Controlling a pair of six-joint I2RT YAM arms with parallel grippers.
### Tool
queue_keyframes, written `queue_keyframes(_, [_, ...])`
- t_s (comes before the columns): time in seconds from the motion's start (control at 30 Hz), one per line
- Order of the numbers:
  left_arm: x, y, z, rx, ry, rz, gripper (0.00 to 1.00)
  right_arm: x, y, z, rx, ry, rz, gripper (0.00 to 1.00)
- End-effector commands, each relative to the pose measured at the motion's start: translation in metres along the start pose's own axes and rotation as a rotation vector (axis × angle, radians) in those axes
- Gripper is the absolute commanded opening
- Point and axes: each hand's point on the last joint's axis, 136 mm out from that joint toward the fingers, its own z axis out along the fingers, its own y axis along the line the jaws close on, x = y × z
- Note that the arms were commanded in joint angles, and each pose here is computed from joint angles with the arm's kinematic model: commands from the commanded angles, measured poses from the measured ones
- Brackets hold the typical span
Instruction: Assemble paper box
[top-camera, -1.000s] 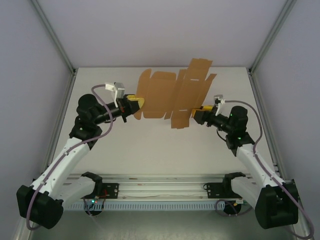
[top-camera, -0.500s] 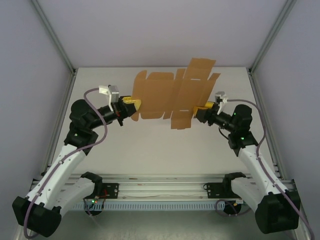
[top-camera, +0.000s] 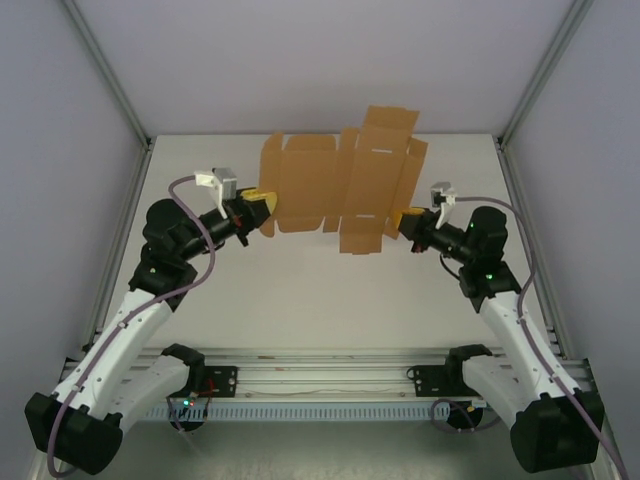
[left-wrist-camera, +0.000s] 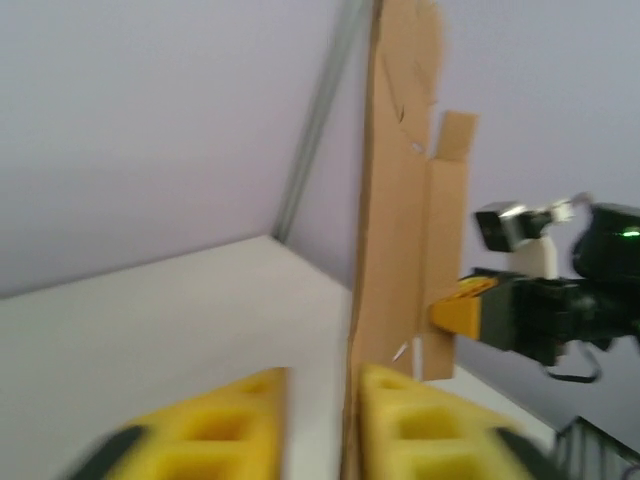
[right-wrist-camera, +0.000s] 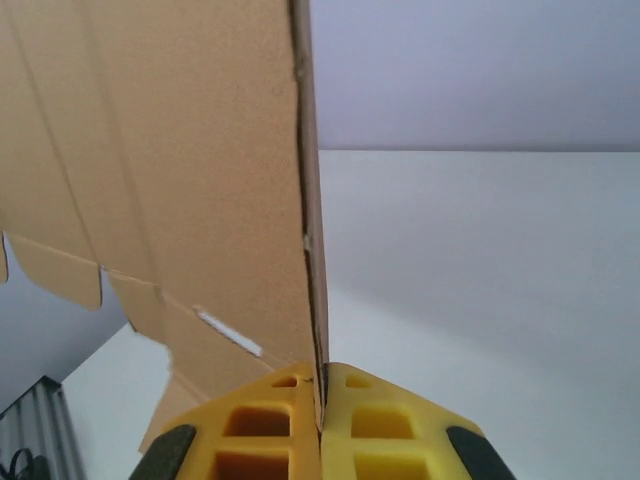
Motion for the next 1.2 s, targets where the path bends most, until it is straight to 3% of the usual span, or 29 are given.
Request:
queue_keyframes(0.0, [0.039, 0.064, -0.006, -0.336, 0.098, -0.105, 1.00, 0.009, -0.017, 0.003, 0.080, 0.077, 0.012, 0.00])
queue_keyframes(0.13, [0.079, 0.120, -0.029, -0.671, 0.240, -0.177, 1.00, 0.051, -0.038, 0.015, 0.134, 0.265, 0.036, 0.00])
queue_keyframes(0.23, [0.100, 0.139, -0.038, -0.787, 0.320, -0.190, 1.00, 0.088, -0.053, 0.022, 0.184, 0.471, -0.011, 0.00])
queue_keyframes(0.33, [0.107, 0.139, -0.034, -0.768, 0.344, -0.197, 1.00, 0.108, -0.072, 0.028, 0.279, 0.643, -0.082, 0.00])
queue_keyframes(0.43, [0.105, 0.133, -0.025, -0.716, 0.331, -0.206, 1.00, 0.117, -0.081, 0.035, 0.281, 0.772, -0.198, 0.00])
queue_keyframes(0.67, [0.099, 0.117, 0.003, -0.562, 0.344, -0.235, 1.00, 0.113, -0.121, 0.067, 0.429, 0.955, -0.758, 0.00])
queue_keyframes(0.83, [0.093, 0.116, 0.032, -0.502, 0.373, -0.290, 1.00, 0.095, -0.130, 0.105, 0.508, 0.933, -1.131, 0.00])
queue_keyframes(1.17, [0.093, 0.107, 0.115, -0.255, 0.473, -0.475, 0.96, 0.088, -0.107, 0.155, 0.553, 0.719, -1.332, 0.00])
